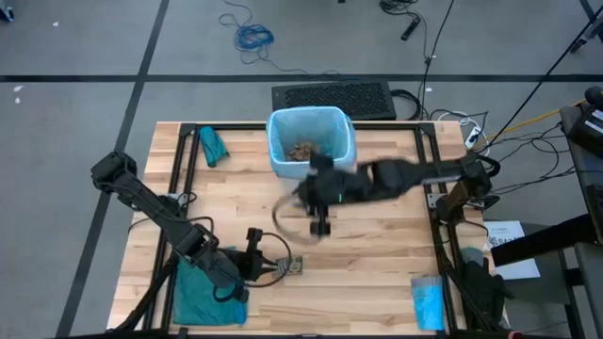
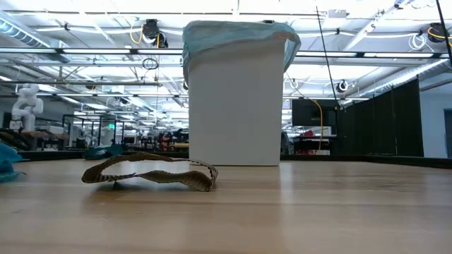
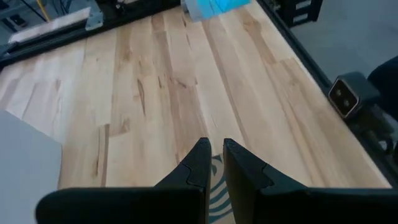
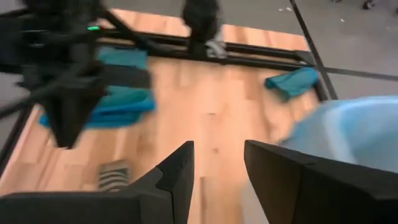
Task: Place trash/remove bag and relplace
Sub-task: Put the brown paper napkin into the white trash bin
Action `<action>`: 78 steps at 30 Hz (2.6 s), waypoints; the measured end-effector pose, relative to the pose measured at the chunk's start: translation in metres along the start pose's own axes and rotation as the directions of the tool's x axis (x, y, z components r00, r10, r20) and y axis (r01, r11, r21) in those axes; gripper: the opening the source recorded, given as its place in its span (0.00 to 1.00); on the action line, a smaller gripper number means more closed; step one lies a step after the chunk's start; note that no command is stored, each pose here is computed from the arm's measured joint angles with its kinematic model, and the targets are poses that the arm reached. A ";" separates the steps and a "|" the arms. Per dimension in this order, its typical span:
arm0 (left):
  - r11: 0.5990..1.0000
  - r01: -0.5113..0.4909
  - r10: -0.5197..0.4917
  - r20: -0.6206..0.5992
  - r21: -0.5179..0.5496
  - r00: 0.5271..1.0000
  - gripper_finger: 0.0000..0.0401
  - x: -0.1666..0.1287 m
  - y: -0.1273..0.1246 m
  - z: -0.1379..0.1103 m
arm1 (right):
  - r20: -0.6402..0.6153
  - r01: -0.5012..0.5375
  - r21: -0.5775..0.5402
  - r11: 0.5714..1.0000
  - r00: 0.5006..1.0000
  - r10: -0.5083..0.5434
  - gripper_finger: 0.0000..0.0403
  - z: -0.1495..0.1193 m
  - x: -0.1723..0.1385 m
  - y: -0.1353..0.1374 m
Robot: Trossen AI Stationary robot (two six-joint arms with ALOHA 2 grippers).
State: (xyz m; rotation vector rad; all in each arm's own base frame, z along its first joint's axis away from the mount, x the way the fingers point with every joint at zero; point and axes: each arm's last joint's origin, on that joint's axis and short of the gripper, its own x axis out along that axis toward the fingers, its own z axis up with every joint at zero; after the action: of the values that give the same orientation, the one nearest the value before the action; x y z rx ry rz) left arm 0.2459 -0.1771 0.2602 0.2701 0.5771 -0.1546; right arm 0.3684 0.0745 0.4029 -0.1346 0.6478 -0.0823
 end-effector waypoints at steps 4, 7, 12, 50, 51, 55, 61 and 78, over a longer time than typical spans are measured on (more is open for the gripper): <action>1.000 0.006 -0.005 -0.046 0.022 0.999 0.10 0.013 -0.006 -0.007 | 0.043 -0.006 0.001 1.000 0.999 0.006 0.33 -0.022 0.011 0.033; 1.000 0.015 -0.013 -0.087 0.022 0.996 0.10 0.025 -0.012 -0.014 | 0.092 -0.034 0.043 0.998 0.995 0.030 0.33 -0.039 0.012 0.047; 0.999 0.028 -0.025 -0.149 0.019 0.988 0.10 0.042 -0.018 -0.025 | 0.141 -0.031 0.116 0.993 0.990 0.014 0.33 -0.070 0.015 0.063; 0.973 -0.055 -0.058 -0.468 -0.225 0.882 0.10 0.071 -0.025 -0.095 | 0.277 -0.142 0.433 0.890 0.961 0.019 0.33 -0.208 0.052 0.100; 0.972 -0.053 -0.060 -0.458 -0.230 0.887 0.10 0.072 -0.025 -0.096 | 0.275 -0.140 0.431 0.891 0.961 0.018 0.33 -0.208 0.052 0.100; 0.971 -0.077 -0.015 -0.380 -0.227 0.925 0.10 0.076 -0.024 -0.093 | 0.275 -0.131 0.427 0.895 0.961 0.009 0.33 -0.207 0.054 0.098; 0.982 -0.112 0.059 -0.320 -0.151 0.946 0.10 0.082 -0.013 -0.087 | 0.275 -0.122 0.431 0.894 0.962 -0.001 0.33 -0.207 0.055 0.095; 0.979 -0.093 0.046 -0.245 -0.184 0.968 0.10 0.083 -0.018 -0.077 | 0.263 -0.114 0.429 0.896 0.965 -0.003 0.33 -0.208 0.056 0.094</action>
State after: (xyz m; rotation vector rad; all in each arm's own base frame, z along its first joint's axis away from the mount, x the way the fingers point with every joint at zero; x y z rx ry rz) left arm 0.2707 -0.1773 0.1484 0.1192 0.8165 0.0039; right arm 0.2900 0.1404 0.1918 0.3113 0.3583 -0.1518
